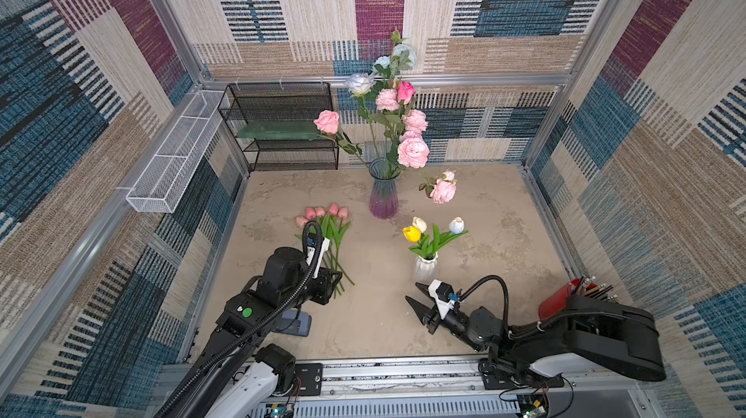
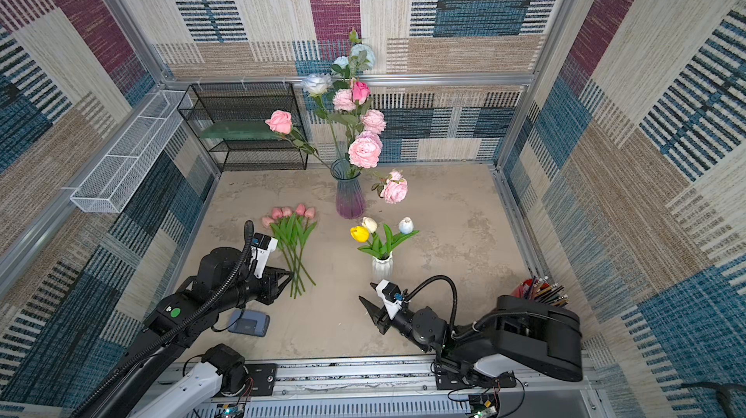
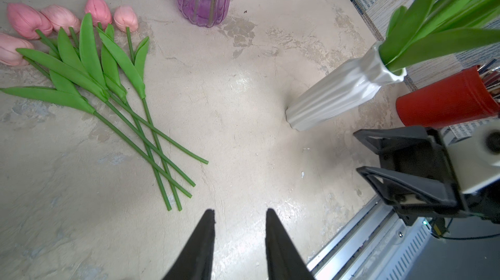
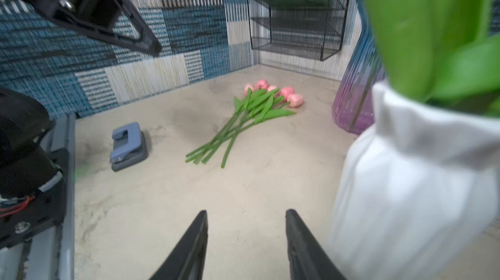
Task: Pick out pink flowers from the vase
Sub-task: Pick up the vase from the center of the board.
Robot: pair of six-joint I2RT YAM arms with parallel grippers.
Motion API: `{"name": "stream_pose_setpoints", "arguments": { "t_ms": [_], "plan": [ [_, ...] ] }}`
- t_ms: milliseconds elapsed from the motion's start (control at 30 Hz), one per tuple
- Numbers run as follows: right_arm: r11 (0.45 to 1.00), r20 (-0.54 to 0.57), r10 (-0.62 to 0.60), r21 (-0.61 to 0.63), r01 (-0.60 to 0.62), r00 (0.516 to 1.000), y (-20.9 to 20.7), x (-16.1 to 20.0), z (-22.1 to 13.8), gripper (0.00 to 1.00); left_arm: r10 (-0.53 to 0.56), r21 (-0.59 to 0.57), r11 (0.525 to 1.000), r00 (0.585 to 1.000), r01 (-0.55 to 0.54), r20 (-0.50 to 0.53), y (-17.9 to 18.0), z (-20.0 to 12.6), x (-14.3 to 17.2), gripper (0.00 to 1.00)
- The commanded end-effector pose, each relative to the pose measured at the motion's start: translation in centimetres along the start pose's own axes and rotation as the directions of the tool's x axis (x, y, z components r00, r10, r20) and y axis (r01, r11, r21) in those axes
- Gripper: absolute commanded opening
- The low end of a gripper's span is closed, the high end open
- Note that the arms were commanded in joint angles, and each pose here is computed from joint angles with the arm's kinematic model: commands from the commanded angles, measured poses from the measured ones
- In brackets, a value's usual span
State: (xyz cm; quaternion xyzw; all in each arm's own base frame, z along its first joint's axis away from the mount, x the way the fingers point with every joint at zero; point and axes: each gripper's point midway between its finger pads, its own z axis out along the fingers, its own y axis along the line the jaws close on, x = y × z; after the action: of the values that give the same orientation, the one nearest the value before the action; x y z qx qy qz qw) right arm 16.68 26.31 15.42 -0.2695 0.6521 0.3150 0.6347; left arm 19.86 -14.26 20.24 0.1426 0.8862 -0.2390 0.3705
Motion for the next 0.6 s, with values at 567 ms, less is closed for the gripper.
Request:
{"name": "stream_pose_setpoints", "arguments": {
  "t_ms": [567],
  "plan": [
    [0.994,-0.096,0.020,0.108,-0.010,0.995,-6.1,1.0,-2.0,0.95,0.022,0.031,0.999,1.000,-0.022,0.011,-0.6,0.3,-0.4,0.33]
  ]
}}
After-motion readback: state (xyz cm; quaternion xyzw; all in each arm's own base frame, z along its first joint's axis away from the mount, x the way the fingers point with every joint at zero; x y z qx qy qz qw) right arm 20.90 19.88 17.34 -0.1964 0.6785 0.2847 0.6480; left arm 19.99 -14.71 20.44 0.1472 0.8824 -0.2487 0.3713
